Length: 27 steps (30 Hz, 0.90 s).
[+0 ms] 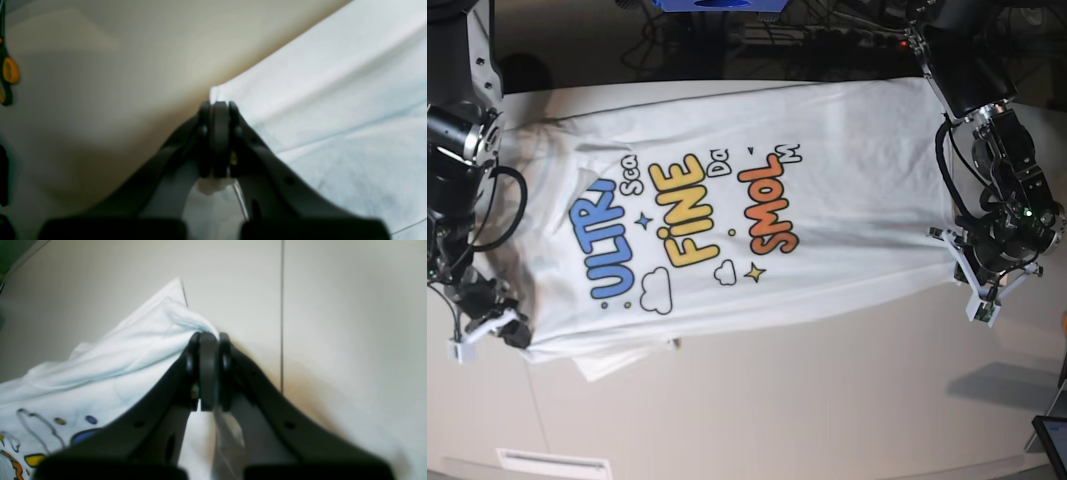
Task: Fold the T-shirt properly
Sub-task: 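Drag the grasped side edge across the shirt with both grippers, folding lengthwise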
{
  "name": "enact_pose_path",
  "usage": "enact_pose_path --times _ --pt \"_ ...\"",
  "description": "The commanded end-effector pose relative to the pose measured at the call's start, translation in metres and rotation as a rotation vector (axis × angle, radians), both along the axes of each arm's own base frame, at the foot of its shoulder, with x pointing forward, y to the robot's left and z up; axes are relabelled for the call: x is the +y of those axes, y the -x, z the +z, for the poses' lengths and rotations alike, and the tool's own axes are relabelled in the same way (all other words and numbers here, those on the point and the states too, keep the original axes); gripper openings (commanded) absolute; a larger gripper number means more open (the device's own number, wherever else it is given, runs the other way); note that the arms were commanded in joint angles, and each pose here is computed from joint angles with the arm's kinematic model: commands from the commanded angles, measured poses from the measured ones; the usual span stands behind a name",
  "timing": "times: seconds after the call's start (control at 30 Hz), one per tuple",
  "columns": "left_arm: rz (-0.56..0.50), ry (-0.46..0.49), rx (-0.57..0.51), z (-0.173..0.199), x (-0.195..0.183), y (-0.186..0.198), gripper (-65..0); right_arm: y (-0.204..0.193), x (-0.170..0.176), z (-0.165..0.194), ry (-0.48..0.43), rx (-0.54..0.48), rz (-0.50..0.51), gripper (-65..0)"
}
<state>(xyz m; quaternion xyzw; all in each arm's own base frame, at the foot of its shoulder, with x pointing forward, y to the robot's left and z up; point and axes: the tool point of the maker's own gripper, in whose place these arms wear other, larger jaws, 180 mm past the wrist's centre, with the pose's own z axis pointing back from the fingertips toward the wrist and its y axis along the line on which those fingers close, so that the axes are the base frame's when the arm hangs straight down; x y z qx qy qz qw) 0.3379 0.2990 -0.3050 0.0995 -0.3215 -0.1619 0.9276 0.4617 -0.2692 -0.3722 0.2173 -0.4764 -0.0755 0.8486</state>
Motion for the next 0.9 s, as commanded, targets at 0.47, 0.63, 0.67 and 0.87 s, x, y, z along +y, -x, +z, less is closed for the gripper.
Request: enact_pose_path --times 0.47,0.63,0.67,0.87 --pt "-0.122 -0.085 -0.003 0.006 -0.025 0.006 -65.0 0.001 -0.011 0.042 0.122 -0.096 0.043 -65.0" --pt "-0.141 -0.086 0.003 0.003 -0.032 0.016 -65.0 0.005 -0.009 0.042 0.154 -0.071 0.072 -65.0" --pt "-0.144 -0.086 0.01 0.001 -0.033 0.019 -65.0 0.008 -0.009 0.038 0.155 -0.058 0.076 -65.0" --pt "-0.154 -0.107 0.031 -0.004 -0.033 0.032 -65.0 0.014 -0.008 0.029 0.162 -0.013 0.091 -65.0"
